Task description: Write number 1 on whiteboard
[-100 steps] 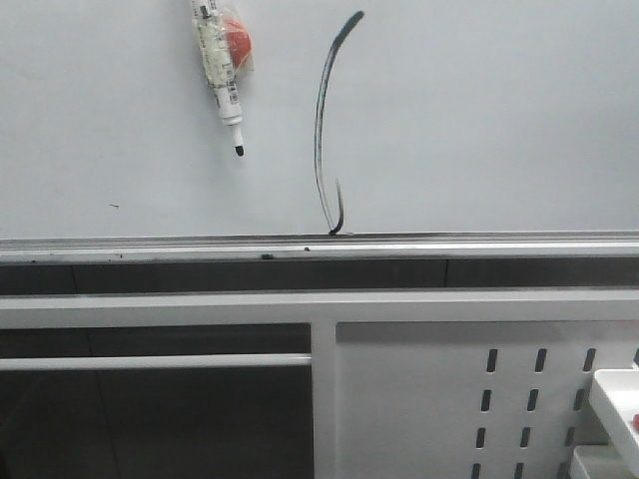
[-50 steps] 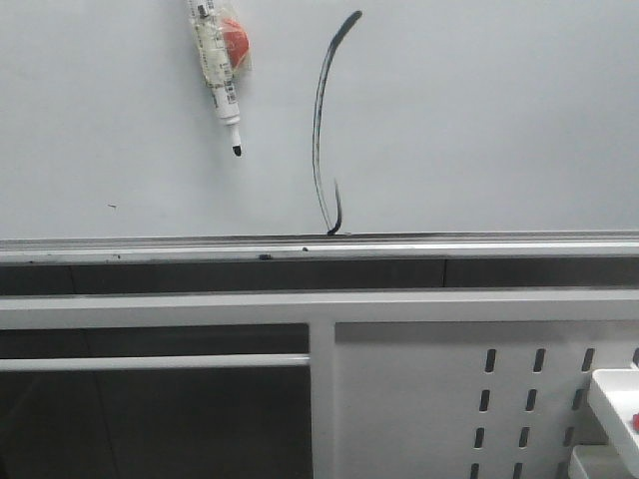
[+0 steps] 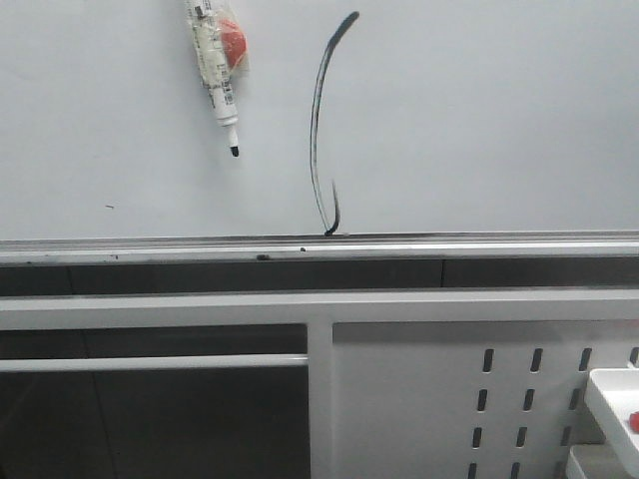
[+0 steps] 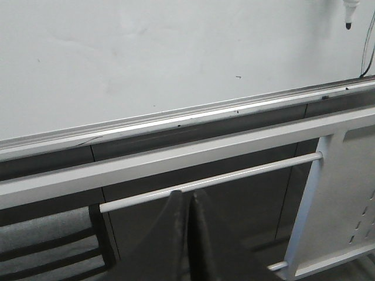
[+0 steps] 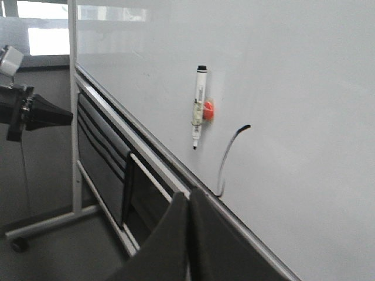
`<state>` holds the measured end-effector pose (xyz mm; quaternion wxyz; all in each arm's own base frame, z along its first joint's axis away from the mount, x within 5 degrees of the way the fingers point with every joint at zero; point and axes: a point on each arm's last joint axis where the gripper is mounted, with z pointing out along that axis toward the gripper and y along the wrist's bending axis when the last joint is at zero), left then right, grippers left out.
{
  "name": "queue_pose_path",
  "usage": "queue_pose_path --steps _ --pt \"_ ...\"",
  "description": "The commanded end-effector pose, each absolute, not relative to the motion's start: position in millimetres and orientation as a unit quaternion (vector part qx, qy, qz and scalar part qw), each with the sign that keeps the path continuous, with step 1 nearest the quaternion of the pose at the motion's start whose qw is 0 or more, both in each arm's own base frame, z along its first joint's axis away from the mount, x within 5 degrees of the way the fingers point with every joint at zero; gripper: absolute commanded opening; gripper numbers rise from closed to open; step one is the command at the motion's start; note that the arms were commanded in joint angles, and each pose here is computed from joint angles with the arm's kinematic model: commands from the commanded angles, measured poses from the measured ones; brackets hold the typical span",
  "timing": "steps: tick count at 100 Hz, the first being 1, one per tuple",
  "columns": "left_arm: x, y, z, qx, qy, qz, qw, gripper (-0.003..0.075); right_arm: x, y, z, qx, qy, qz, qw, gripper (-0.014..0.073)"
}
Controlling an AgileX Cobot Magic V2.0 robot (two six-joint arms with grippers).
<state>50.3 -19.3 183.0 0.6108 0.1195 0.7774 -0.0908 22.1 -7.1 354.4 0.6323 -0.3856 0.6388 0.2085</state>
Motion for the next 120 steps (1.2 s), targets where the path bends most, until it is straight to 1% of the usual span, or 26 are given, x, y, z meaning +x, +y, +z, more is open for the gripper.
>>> queue_pose_path --steps 1,10,22,31,42,51,61,75,85,94,97,112,120 --pt "51 -18 176 0.106 0.768 -0.092 0.624 -0.0020 29 -13 359 -0.380 0.639 0.136 0.655 -0.0071" --pt "51 -18 176 0.106 0.768 -0.092 0.624 -0.0020 32 -10 350 -0.365 0.656 0.106 0.652 -0.0071" --pt "51 -18 176 0.106 0.768 -0.092 0.624 -0.0020 37 -1 329 -0.313 0.689 0.098 0.647 -0.0071" --pt "51 -18 176 0.106 0.768 -0.092 0.624 -0.0020 43 9 310 -0.282 0.695 0.098 0.654 -0.0071" --pt "51 -18 176 0.106 0.768 -0.092 0.624 -0.0020 49 21 287 -0.240 0.694 0.132 0.666 -0.0071" --pt "51 -18 176 0.106 0.768 -0.092 0.624 -0.0020 54 27 265 -0.212 0.696 0.142 0.671 -0.0071" --pt "51 -18 176 0.106 0.768 -0.092 0.624 -0.0020 60 27 240 -0.180 0.709 0.130 0.669 -0.0071" --pt "51 -18 176 0.106 0.768 -0.092 0.624 -0.0020 65 21 215 -0.125 0.728 0.099 0.667 -0.0071" --pt "51 -18 176 0.106 0.768 -0.092 0.624 -0.0020 66 16 202 -0.100 0.742 0.080 0.658 -0.0071" --pt "51 -18 176 0.106 0.768 -0.092 0.624 -0.0020 64 14 190 -0.084 0.749 0.075 0.653 -0.0071" --pt "51 -18 176 0.106 0.768 -0.092 0.624 -0.0020 62 12 187 -0.077 0.762 0.071 0.639 -0.0071" --pt "51 -18 176 0.106 0.768 -0.092 0.624 -0.0020 55 7 180 -0.061 0.782 0.058 0.618 -0.0071" --pt "51 -18 176 0.106 0.768 -0.092 0.624 -0.0020 53 6 180 -0.058 0.774 0.058 0.628 -0.0071"
